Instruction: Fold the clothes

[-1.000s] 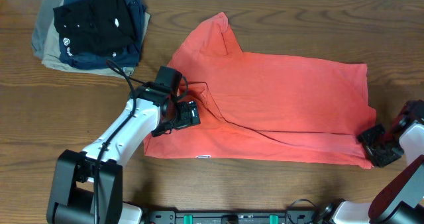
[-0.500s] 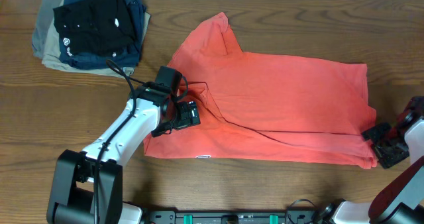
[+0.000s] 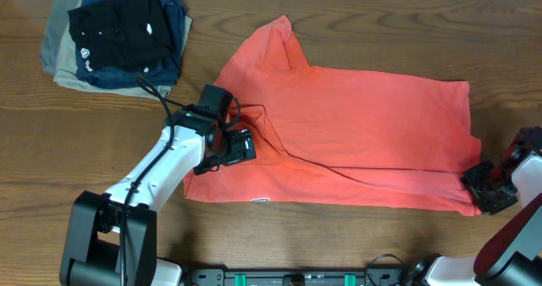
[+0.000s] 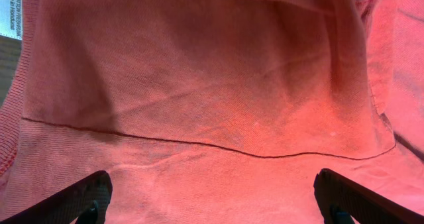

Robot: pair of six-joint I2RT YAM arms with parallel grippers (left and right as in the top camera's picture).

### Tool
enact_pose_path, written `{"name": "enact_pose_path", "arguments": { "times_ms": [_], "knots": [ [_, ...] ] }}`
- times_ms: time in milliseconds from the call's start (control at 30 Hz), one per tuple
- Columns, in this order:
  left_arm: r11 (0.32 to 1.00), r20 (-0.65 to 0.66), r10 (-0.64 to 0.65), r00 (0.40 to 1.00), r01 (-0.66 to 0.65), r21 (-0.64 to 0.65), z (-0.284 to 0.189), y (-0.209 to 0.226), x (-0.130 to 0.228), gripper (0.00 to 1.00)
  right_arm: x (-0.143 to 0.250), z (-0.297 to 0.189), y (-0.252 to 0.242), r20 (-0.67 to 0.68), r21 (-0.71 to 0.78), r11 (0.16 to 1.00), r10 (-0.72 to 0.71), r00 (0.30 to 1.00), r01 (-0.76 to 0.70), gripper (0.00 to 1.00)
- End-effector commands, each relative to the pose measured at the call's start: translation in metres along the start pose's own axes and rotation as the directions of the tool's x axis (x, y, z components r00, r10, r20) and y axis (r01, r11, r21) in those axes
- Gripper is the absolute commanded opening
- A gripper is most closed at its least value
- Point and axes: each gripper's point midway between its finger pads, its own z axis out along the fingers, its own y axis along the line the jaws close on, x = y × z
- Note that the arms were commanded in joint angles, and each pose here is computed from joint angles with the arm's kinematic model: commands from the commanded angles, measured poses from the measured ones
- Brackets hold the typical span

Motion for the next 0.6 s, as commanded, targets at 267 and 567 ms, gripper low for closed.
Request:
{"name": "enact_pose_path", "arguments": {
  "times_ms": [267, 567],
  "knots": [
    [1.0, -0.008, 0.001, 1.0, -0.001, -0.024, 0.003, 0.006, 0.002, 0.98, -0.006, -0.008, 0.004, 0.001, -0.005, 1.0, 0.001, 1.0, -0.001, 0.05],
    [1.0, -0.007, 0.001, 1.0, -0.001, -0.024, 0.003, 0.006, 0.002, 0.98, -0.004, -0.011, 0.017, -0.025, -0.077, 0.997, 0.0, 1.0, -0.002, 0.01]
  ]
}}
